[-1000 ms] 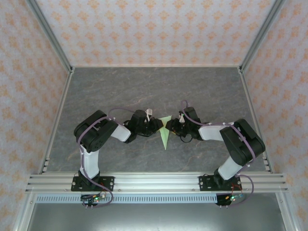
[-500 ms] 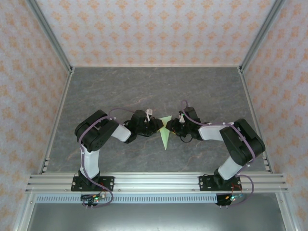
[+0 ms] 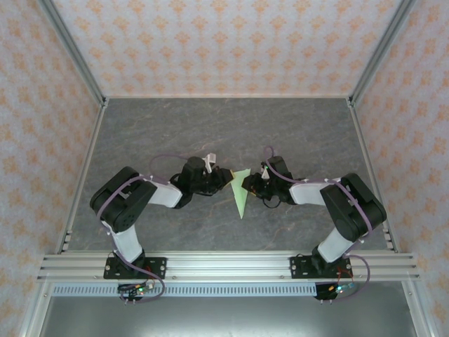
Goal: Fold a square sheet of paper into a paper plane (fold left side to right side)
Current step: Fold the wing for the fifth time at the center of the table.
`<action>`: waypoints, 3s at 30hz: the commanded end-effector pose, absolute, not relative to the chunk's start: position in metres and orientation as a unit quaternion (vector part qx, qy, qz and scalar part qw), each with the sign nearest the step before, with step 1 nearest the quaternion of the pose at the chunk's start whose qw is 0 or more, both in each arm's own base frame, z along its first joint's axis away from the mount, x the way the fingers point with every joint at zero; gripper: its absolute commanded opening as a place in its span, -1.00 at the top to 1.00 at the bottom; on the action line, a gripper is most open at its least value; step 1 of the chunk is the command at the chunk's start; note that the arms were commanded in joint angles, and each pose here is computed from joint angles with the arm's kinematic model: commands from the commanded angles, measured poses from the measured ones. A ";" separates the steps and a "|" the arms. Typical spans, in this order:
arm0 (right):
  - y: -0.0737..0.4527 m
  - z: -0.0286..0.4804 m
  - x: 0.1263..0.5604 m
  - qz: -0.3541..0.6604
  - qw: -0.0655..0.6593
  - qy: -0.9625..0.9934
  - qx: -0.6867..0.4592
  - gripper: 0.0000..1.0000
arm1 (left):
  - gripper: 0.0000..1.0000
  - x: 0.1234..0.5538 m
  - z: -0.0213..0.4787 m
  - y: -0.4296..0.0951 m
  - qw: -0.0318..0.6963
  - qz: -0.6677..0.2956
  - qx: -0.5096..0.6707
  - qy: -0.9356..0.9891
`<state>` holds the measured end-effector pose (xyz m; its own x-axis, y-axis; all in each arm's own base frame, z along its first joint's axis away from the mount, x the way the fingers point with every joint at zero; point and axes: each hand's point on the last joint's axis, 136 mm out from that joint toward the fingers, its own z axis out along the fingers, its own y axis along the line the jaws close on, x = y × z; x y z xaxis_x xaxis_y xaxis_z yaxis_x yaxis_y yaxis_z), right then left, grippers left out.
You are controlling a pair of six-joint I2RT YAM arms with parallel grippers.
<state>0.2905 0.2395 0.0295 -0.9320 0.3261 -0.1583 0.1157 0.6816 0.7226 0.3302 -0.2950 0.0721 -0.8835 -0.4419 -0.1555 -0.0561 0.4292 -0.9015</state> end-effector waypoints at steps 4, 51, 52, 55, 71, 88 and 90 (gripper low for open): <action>0.245 0.023 0.290 0.383 0.127 0.907 0.124 0.29 | 0.54 0.301 0.070 -0.298 0.165 -0.514 -0.130 0.832; 0.247 0.023 0.290 0.383 0.121 0.907 0.123 0.29 | 0.48 0.274 0.045 -0.341 0.121 -0.531 -0.121 0.830; 0.246 0.023 0.290 0.383 0.121 0.907 0.124 0.29 | 0.48 0.274 0.045 -0.342 0.121 -0.531 -0.122 0.830; 0.246 0.023 0.290 0.383 0.121 0.907 0.124 0.29 | 0.49 0.275 0.045 -0.342 0.120 -0.532 -0.123 0.829; 0.247 0.022 0.290 0.383 0.120 0.908 0.123 0.29 | 0.56 0.276 0.044 -0.348 0.118 -0.534 -0.120 0.829; 0.249 0.035 0.293 0.395 0.132 0.901 0.120 0.27 | 0.95 0.273 0.036 -0.336 0.130 -0.506 -0.125 0.843; 0.250 0.041 0.295 0.397 0.138 0.900 0.118 0.26 | 0.96 0.273 0.037 -0.335 0.131 -0.506 -0.126 0.843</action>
